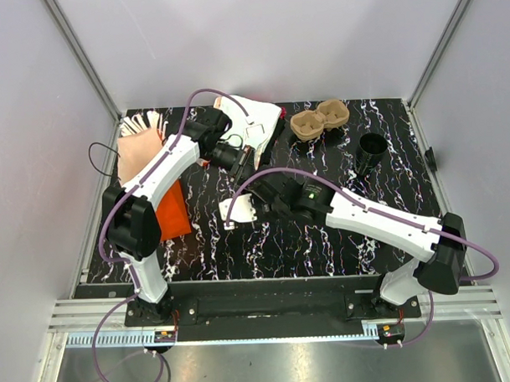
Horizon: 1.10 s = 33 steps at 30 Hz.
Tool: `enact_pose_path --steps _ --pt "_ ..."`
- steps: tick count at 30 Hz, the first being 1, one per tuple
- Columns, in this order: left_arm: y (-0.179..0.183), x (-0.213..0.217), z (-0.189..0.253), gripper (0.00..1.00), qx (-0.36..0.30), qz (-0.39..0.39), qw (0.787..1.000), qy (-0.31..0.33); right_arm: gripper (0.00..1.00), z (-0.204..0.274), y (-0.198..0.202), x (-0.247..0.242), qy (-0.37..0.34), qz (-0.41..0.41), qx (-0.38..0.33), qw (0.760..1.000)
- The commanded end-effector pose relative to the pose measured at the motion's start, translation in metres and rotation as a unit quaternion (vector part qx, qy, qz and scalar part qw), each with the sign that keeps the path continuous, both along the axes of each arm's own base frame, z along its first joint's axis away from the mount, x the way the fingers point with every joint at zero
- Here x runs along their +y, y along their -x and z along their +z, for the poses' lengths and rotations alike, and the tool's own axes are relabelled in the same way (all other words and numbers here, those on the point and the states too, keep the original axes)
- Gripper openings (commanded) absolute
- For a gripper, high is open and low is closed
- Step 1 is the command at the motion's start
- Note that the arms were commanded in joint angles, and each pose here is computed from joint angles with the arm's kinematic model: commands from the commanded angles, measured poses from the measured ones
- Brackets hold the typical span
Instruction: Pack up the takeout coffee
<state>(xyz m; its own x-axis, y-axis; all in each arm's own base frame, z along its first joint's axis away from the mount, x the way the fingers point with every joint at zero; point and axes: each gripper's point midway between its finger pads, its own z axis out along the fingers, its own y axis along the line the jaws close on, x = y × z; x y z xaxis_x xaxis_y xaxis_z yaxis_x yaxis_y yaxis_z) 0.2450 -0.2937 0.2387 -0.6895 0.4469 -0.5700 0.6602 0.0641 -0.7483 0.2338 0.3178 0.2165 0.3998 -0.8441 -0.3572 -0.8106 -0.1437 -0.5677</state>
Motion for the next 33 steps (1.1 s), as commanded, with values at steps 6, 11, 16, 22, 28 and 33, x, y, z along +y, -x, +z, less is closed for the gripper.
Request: enact_pose_path --steps 6,11,16,22,28,33 --pt "0.008 -0.001 0.02 0.24 -0.006 -0.012 0.999 0.035 0.03 0.011 -0.005 0.003 -0.011 -0.004 -0.028 1.0" --pt "0.002 0.003 0.022 0.46 -0.013 -0.004 0.999 0.036 0.0 0.02 0.007 0.004 -0.023 0.003 0.0 1.0" --pt "-0.009 0.007 0.028 0.72 -0.022 0.012 0.999 0.036 0.0 0.03 0.023 0.003 -0.036 0.015 0.036 0.999" --pt "-0.035 0.018 0.048 0.99 -0.06 0.046 0.997 0.035 0.0 0.04 0.033 0.001 -0.05 0.017 0.061 0.997" --pt "-0.072 0.029 0.064 0.99 -0.113 0.095 0.989 0.02 0.0 0.049 0.031 -0.006 -0.084 0.004 0.106 0.991" --pt "-0.103 0.034 0.035 0.99 -0.115 0.174 0.978 0.004 0.0 0.057 0.003 -0.022 -0.128 -0.031 0.139 0.982"
